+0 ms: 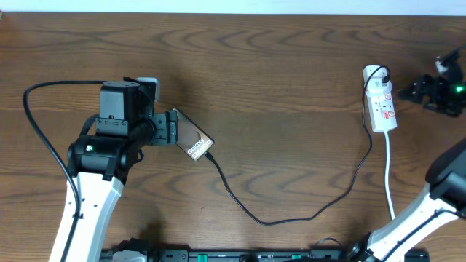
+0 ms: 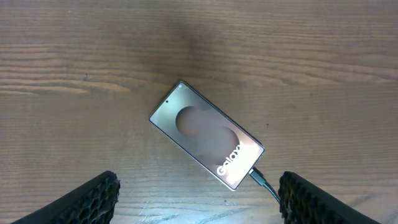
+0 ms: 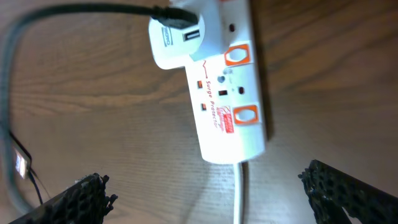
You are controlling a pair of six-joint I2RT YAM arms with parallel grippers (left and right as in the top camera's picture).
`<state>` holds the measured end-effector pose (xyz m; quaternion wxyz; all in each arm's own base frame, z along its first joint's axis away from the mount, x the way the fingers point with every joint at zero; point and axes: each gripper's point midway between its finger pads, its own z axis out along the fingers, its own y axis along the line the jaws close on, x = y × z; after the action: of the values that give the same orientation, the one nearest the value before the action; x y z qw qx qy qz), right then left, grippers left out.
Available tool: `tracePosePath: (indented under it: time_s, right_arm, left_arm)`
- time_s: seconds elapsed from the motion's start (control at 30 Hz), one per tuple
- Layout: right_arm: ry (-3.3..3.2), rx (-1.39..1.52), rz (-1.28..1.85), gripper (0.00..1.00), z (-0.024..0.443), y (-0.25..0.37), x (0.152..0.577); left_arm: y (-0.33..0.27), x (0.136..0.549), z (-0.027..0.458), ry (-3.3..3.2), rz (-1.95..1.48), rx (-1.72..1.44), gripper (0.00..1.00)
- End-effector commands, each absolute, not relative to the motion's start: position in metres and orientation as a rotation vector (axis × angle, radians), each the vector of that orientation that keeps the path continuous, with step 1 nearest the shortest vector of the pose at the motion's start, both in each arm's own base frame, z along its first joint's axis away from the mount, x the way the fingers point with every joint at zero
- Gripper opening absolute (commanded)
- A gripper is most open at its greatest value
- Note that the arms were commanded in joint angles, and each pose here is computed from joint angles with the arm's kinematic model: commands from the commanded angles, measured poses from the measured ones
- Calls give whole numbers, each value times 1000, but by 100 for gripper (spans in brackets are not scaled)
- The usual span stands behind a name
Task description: Plug charger to phone and switch on socket
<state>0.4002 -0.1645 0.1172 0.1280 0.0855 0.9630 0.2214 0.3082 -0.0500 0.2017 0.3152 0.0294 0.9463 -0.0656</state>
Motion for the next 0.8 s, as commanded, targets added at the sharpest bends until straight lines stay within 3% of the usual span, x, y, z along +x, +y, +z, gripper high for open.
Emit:
tracePosePath:
  time_s: [0.0, 0.77]
  right_arm:
    - [2804, 125, 725, 99, 101, -144, 410]
    - [2770, -61, 675, 99, 76, -118, 447]
  left_arm:
    - [-49, 310, 206, 2480, -150, 101, 83]
    - [-49, 310, 206, 2479, -150, 101, 83]
